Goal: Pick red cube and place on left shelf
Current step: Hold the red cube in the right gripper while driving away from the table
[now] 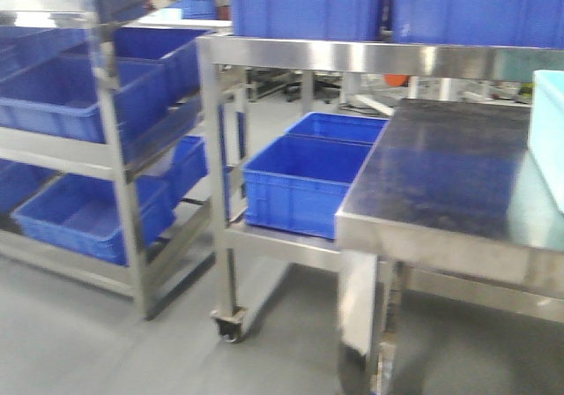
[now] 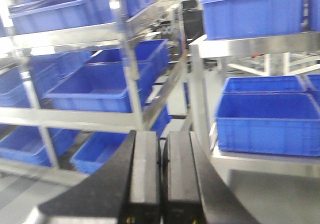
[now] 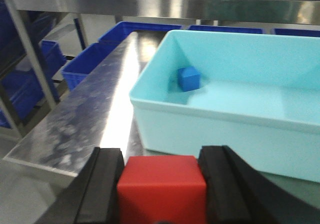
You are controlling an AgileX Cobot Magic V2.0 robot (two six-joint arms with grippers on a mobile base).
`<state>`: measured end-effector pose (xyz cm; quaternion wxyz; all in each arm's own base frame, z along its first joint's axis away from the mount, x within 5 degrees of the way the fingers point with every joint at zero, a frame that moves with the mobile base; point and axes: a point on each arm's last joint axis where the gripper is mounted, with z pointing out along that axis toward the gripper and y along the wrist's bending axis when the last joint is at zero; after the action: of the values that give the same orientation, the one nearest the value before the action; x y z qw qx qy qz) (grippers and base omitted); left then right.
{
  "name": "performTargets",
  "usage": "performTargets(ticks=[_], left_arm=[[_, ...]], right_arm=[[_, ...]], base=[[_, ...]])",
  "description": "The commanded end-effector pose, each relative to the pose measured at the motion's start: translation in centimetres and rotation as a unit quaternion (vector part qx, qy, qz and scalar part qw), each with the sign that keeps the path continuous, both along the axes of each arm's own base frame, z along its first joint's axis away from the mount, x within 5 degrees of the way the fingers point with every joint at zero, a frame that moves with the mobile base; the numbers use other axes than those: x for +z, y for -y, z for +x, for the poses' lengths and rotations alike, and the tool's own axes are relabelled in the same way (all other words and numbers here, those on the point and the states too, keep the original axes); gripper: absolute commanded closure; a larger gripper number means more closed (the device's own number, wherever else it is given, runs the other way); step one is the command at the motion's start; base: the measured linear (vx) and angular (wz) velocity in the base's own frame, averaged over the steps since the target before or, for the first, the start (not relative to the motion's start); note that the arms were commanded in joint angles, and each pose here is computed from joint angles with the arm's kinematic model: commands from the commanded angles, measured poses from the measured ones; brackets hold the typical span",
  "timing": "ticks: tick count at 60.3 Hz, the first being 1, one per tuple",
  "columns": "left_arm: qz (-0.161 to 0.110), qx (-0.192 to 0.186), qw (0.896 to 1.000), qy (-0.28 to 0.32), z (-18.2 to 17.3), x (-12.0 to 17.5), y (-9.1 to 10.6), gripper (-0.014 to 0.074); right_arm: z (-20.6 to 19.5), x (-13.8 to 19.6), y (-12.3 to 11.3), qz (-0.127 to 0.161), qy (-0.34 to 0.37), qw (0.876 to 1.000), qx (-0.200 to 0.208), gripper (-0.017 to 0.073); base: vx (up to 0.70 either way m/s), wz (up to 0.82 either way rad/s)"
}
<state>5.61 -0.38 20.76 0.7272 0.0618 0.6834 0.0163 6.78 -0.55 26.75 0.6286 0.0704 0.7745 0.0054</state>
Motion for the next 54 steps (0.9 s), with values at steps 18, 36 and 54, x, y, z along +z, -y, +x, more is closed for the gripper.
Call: performTargets(ticks=[18,36,54], left_arm=[[-0.007,-0.001,0.999,0.032,0.09,0.06,0.0,0.0488],[-0.007,-0.001,0.999,0.032,0.09,0.06,0.0,0.0488],[-0.007,-0.001,0.999,0.032,0.09,0.06,0.0,0.0488]], right_arm=[[0.24,1.59,0.09,-0.01,0.047,0.999,-0.004,0.0502],[0.24,1.59,0.09,-0.01,0.047,0.999,-0.004,0.0502],[0.24,1.59,0.09,-0.01,0.047,0.999,-0.004,0.0502]], base=[[-0.24,0.41],[-0.26,0.41],[-0.24,0.43]])
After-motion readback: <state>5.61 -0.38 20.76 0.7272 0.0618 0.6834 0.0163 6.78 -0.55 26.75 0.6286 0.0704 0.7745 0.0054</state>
